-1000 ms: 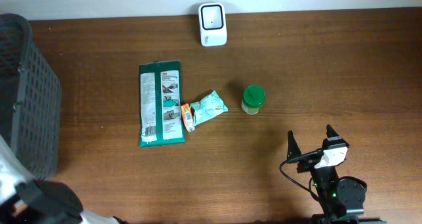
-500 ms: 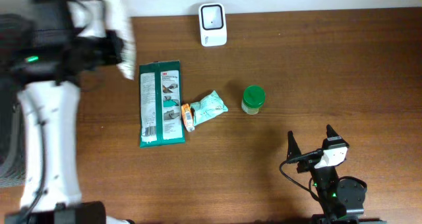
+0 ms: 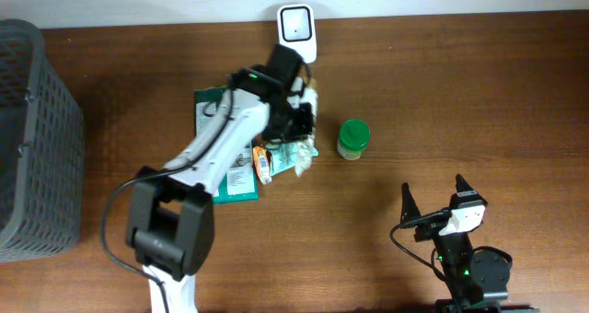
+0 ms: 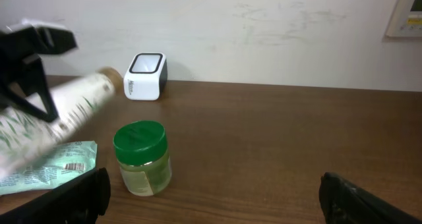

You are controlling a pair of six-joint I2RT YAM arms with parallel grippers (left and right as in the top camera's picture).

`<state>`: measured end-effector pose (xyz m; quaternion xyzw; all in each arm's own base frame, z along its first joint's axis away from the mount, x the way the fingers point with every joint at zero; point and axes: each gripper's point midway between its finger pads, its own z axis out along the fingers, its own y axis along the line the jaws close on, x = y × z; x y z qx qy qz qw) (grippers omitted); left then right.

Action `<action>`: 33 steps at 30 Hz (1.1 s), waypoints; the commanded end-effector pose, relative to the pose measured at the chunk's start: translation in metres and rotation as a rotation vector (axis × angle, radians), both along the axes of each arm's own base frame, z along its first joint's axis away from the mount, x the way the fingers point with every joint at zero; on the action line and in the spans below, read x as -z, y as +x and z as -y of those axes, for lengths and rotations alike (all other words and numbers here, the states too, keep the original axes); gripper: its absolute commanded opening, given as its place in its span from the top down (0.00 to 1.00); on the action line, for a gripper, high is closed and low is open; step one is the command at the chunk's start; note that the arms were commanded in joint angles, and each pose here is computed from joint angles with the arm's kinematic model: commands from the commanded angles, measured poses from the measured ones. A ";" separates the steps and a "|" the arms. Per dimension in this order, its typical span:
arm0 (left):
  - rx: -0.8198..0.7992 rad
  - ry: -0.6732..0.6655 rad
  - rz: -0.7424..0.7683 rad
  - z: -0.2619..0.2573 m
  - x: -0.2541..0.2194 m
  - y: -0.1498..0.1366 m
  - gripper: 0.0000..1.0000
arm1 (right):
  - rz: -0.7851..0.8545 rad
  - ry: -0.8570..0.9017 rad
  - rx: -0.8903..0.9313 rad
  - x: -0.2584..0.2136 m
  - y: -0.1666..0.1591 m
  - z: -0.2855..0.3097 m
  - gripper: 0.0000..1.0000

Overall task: Scan the item barcode
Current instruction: 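Place the white tube upright-lying beside the jar with the left gripper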

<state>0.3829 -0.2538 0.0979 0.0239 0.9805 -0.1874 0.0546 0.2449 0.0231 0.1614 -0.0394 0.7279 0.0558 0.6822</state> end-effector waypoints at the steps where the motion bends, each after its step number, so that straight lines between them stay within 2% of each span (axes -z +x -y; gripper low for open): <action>1: -0.096 0.075 -0.039 0.016 0.017 -0.011 1.00 | -0.001 -0.003 -0.011 0.002 0.000 -0.002 0.02; 7: -0.050 0.115 -0.075 0.036 0.043 -0.029 1.00 | -0.001 -0.003 -0.011 0.002 0.000 -0.002 0.02; 8: -0.045 0.114 -0.072 0.039 0.043 -0.029 0.85 | -0.001 -0.003 -0.011 0.002 0.000 -0.002 0.02; 9: -0.044 0.112 -0.070 0.039 0.043 -0.029 0.57 | -0.001 -0.003 -0.011 0.002 0.000 -0.002 0.02; 10: -0.043 0.109 -0.066 0.040 0.043 -0.028 0.35 | -0.001 -0.003 -0.011 0.002 0.000 -0.002 0.02; 12: -0.043 0.107 -0.062 0.041 0.043 -0.027 0.08 | -0.001 -0.003 -0.011 0.002 0.000 -0.002 0.02; 13: -0.039 0.101 -0.053 0.042 0.042 -0.025 0.00 | -0.001 -0.003 -0.011 0.002 0.000 -0.002 0.02; 17: 0.008 0.073 0.017 0.046 0.025 -0.010 0.01 | -0.001 -0.003 -0.011 0.002 0.000 -0.002 0.02; 23: 0.087 0.012 0.221 0.027 -0.055 0.025 0.01 | -0.001 -0.003 -0.011 0.002 0.000 -0.002 0.02; 28: 0.036 -0.017 0.366 -0.040 -0.126 0.048 0.01 | -0.001 -0.003 -0.011 0.002 0.000 -0.002 0.02; 33: 0.000 0.003 0.394 -0.117 -0.140 0.062 0.01 | 0.000 -0.003 -0.011 0.002 0.000 -0.002 0.02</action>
